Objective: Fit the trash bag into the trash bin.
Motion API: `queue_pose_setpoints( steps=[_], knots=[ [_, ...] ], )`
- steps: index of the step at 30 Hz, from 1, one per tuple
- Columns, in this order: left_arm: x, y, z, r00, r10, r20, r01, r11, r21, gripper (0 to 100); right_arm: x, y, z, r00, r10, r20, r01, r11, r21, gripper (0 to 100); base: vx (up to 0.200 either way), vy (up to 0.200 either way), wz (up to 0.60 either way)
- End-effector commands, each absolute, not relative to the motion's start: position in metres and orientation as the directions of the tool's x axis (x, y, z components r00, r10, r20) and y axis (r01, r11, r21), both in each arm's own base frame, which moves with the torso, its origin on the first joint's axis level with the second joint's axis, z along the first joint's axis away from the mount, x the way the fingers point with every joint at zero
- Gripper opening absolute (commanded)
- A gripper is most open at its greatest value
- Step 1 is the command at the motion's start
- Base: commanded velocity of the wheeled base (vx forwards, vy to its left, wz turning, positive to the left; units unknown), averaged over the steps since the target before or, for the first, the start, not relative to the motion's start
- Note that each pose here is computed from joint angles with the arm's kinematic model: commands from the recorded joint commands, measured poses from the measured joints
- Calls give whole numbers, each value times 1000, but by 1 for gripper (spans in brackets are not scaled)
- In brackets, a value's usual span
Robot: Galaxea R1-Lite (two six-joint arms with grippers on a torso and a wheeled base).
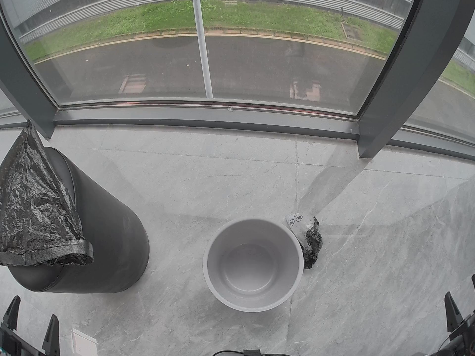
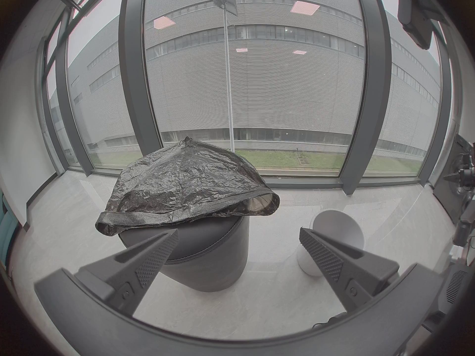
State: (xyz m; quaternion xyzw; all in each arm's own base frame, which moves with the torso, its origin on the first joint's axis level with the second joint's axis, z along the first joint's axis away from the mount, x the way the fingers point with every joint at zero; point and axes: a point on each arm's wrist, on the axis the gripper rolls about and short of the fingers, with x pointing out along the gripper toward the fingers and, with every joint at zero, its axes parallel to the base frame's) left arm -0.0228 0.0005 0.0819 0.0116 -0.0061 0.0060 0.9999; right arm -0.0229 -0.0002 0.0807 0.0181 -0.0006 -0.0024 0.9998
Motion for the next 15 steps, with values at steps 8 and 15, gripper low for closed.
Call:
queue_pose_setpoints(
  steps=[8, 15],
  knots=[
    [-33, 1, 156, 990, -64, 128, 73, 995, -67, 100, -36, -1, 164, 983, 17, 182, -49, 983, 175, 100, 0, 0, 0],
    [-15, 0, 147, 990, -138, -21, 139, 989, 54, 100, 4, 4, 197, 981, 194, 21, -195, 973, 126, 100, 0, 0, 0]
  ],
)
